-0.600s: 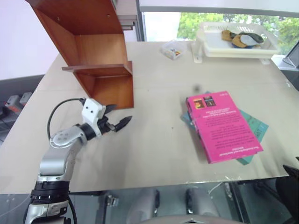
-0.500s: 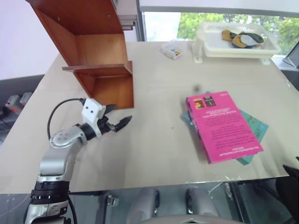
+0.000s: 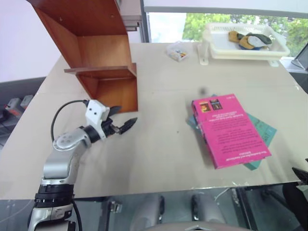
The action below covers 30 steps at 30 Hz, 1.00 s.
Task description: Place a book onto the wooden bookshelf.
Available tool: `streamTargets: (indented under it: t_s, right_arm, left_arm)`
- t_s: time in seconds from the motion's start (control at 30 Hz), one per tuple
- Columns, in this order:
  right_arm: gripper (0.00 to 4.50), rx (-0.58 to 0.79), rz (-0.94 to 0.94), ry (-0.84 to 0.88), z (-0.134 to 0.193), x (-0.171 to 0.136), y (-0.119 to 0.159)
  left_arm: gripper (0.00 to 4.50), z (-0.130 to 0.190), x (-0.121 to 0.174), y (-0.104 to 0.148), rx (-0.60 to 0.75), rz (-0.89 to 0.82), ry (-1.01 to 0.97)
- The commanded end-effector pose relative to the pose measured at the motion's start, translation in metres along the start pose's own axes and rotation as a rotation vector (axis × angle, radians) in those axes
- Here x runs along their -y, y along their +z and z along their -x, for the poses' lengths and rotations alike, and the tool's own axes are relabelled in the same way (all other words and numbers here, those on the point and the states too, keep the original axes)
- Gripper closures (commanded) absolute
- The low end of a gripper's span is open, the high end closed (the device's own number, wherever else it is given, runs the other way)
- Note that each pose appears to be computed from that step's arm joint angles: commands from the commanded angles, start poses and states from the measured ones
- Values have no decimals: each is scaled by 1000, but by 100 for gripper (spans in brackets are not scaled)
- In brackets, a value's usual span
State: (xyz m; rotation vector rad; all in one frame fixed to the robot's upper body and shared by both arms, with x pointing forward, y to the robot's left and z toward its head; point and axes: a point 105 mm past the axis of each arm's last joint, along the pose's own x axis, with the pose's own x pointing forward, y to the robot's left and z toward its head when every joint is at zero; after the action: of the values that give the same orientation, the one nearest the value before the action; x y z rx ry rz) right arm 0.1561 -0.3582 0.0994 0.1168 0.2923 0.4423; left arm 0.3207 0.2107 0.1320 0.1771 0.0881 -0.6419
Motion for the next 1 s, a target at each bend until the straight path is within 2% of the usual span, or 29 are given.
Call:
streamTargets:
  t_s: [0.03, 0.47, 0.6, 0.8, 0.87, 0.93, 1.0]
  right_arm:
    - [0, 44, 38, -19, 7, 2, 13]
    - [0, 79, 48, 10, 12, -2, 19]
    - [0, 183, 40, 80, 18, -11, 38]
    - [0, 185, 63, 106, 25, -14, 42]
    - [0, 160, 107, 57, 24, -7, 41]
    - [0, 91, 184, -175, 13, 24, 33]
    - [0, 99, 262, -297, 1, 38, 35]
  left_arm:
    - [2, 1, 5, 12, 34, -25, -27]
    - [2, 2, 11, 14, 50, -14, -65]
    - [2, -2, 25, 15, 63, 6, -147]
    - [2, -6, 47, 20, 82, 18, -266]
    - [2, -6, 48, 22, 87, 17, -277]
    - [2, -4, 48, 24, 88, 9, -291]
    - [2, -2, 48, 27, 95, 4, -302]
